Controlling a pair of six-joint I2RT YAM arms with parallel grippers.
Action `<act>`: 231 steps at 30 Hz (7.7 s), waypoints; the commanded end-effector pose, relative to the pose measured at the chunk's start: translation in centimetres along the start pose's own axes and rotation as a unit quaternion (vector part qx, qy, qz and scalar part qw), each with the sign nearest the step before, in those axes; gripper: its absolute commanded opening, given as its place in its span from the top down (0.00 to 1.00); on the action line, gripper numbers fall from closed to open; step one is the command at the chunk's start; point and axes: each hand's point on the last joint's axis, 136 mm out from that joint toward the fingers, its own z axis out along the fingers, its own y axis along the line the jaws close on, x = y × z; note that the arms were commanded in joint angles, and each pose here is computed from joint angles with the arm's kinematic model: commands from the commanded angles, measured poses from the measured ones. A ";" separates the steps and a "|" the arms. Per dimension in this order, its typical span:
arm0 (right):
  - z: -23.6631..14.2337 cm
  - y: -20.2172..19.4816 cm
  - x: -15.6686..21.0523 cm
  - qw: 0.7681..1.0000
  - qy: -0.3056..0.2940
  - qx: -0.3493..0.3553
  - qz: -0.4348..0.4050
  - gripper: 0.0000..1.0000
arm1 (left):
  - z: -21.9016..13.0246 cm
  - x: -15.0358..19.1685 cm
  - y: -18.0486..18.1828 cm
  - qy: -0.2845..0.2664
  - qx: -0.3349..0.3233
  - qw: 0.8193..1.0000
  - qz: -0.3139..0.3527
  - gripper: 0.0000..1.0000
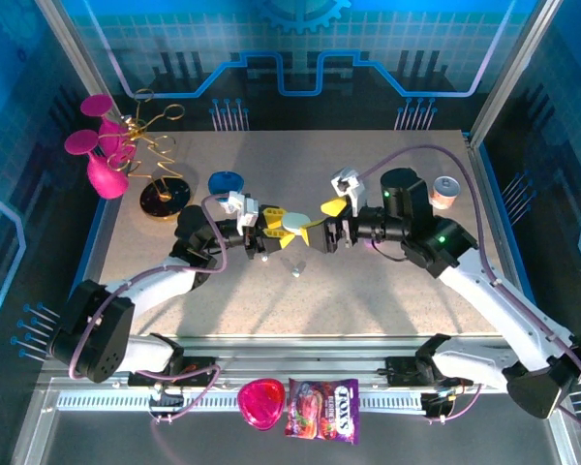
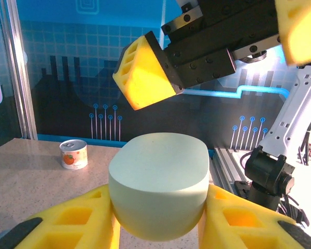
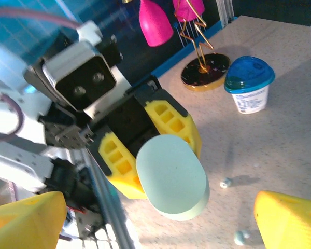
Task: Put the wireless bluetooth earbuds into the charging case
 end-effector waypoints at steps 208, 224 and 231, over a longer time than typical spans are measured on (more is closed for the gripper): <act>18.1 -14.3 21.1 0.927 0.222 0.190 0.236 0.50 | -3.6 -4.2 0.3 -0.035 -0.147 0.984 0.099 0.62; 18.8 -13.3 23.2 0.920 0.254 0.161 0.250 0.49 | -3.6 -4.4 0.2 -0.037 -0.148 0.983 0.101 0.62; 19.2 -12.9 22.7 0.923 0.250 0.146 0.251 0.51 | -3.6 -4.3 0.2 -0.036 -0.148 0.983 0.102 0.62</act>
